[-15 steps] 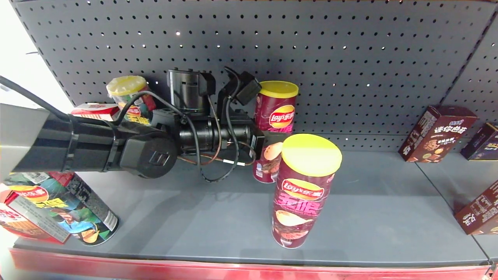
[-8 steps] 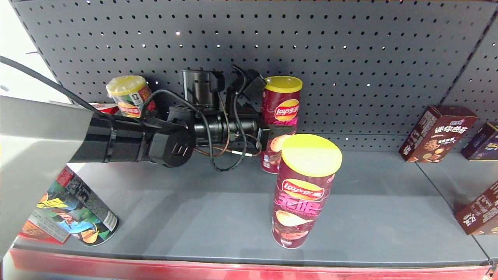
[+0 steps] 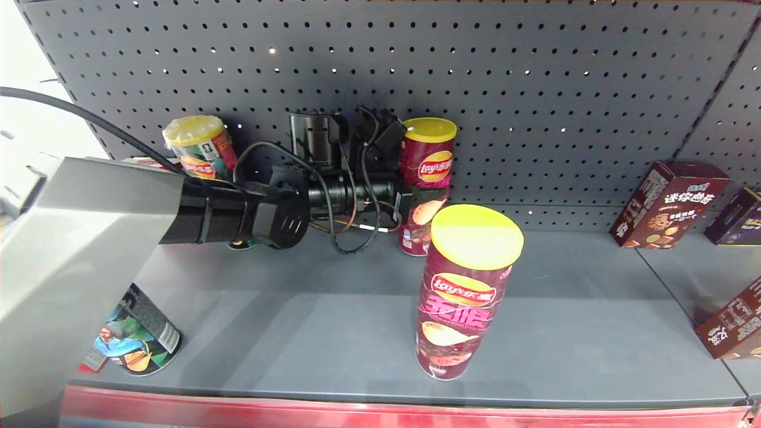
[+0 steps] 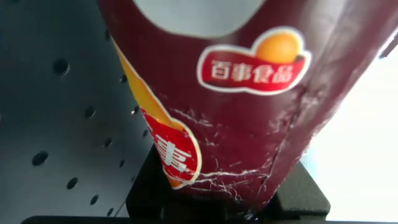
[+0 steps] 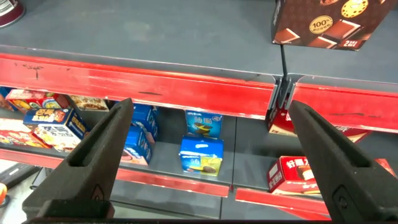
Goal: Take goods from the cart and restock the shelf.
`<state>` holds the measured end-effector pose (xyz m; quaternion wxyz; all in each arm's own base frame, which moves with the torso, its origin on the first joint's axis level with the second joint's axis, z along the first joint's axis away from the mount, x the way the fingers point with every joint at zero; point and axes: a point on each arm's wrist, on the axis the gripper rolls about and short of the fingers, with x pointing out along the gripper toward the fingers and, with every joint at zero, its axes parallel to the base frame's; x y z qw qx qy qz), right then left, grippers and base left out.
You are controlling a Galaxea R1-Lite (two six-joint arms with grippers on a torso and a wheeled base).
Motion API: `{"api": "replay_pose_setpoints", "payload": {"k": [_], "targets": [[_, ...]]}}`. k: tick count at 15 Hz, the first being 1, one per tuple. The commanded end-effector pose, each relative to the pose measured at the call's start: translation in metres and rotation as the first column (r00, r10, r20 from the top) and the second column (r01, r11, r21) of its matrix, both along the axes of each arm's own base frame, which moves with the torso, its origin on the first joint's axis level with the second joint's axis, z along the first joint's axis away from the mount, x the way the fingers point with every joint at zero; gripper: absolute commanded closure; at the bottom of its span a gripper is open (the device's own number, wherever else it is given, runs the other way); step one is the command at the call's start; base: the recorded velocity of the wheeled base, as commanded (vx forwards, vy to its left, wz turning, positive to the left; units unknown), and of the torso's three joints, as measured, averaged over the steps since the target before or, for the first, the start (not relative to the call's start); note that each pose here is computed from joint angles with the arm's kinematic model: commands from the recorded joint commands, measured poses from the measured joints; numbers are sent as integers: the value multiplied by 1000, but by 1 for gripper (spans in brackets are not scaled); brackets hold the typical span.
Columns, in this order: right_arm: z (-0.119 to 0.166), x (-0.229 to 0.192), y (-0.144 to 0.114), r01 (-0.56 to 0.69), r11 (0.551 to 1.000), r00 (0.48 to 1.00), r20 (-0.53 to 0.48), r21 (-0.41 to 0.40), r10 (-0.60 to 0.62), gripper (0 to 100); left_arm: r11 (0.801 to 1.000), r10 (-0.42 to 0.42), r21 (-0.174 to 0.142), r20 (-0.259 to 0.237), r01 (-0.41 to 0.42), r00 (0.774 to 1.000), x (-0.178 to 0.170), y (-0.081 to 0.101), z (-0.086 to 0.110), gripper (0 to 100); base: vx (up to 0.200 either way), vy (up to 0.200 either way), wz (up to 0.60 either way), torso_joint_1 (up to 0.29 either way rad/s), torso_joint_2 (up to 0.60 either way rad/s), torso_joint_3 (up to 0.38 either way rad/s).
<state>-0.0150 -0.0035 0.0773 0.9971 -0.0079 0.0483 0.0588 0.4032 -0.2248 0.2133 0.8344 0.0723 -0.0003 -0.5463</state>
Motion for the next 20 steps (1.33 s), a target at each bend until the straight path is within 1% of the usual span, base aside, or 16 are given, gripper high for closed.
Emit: {"api": "replay_pose_setpoints", "payload": {"k": [1, 6, 8, 9, 10, 12, 13, 14, 15, 16, 18, 19, 20], "targets": [[0, 0, 0, -1, 1000, 1000, -1, 0, 1, 0, 1000, 2, 2, -5, -2, 1000, 4, -1, -4, 100, 0, 0, 0, 0, 0, 0], [0, 0, 0, -1, 1000, 1000, -1, 0, 1, 0, 1000, 3, 7, -6, -3, 1000, 4, -3, -8, 100, 0, 0, 0, 0, 0, 0], [0, 0, 0, -1, 1000, 1000, -2, -1, 1, 0, 1000, 0, 2, 2, 0, 1000, 4, -5, -9, 100, 0, 0, 0, 0, 0, 0], [0, 0, 0, -1, 1000, 1000, -1, 0, 1, 0, 1000, 2, -14, 28, -1, 1000, 4, -6, -7, 0, 0, 0, 0, 0, 0, 0], [0, 0, 0, -1, 1000, 1000, -2, -1, 1, 0, 1000, 7, -22, 40, -6, 999, 4, -7, -5, 0, 0, 0, 0, 0, 0, 0], [0, 0, 0, -1, 1000, 1000, -2, -1, 1, 0, 998, 63, -11, 32, -63, 998, 1, -8, -10, 0, 0, 0, 0, 0, 0, 0], [0, 0, 0, -1, 1000, 1000, 1, 0, 1, 0, 997, 72, -6, 25, -72, 997, -1, -7, -13, 0, 0, 0, 0, 0, 0, 0], [0, 0, 0, -1, 1000, 1000, -1, 0, 1, 0, 997, 72, -13, 36, -72, 997, -8, -3, -7, 0, 0, 0, 0, 0, 0, 0], [0, 0, 0, -1, 1000, 1000, -1, 0, 1, 0, 997, 75, -11, 32, -75, 997, -16, 1, -4, 0, 0, 0, 0, 0, 0, 0], [0, 0, 0, -1, 1000, 1000, -1, 0, 1, 0, 997, 77, -6, 23, -76, 997, -24, 5, -2, 0, 0, 0, 0, 0, 0, 0], [0, 0, 0, -1, 1000, 1000, -1, 0, 1, 0, 994, 111, 6, 11, -111, 994, -39, 15, 3, 0, 0, 0, 0, 0, 0, 0], [0, 0, 0, -1, 1000, 1000, 1, 0, 1, 0, 991, 132, 18, 1, -132, 991, -52, 22, 5, 0, 0, 0, 0, 0, 0, 0], [0, 0, 0, -1, 1000, 1000, -1, 0, 1, 0, 991, 135, 20, -3, -135, 991, -56, 25, 5, 0, 0, 0, 0, 0, 0, 0]]}}
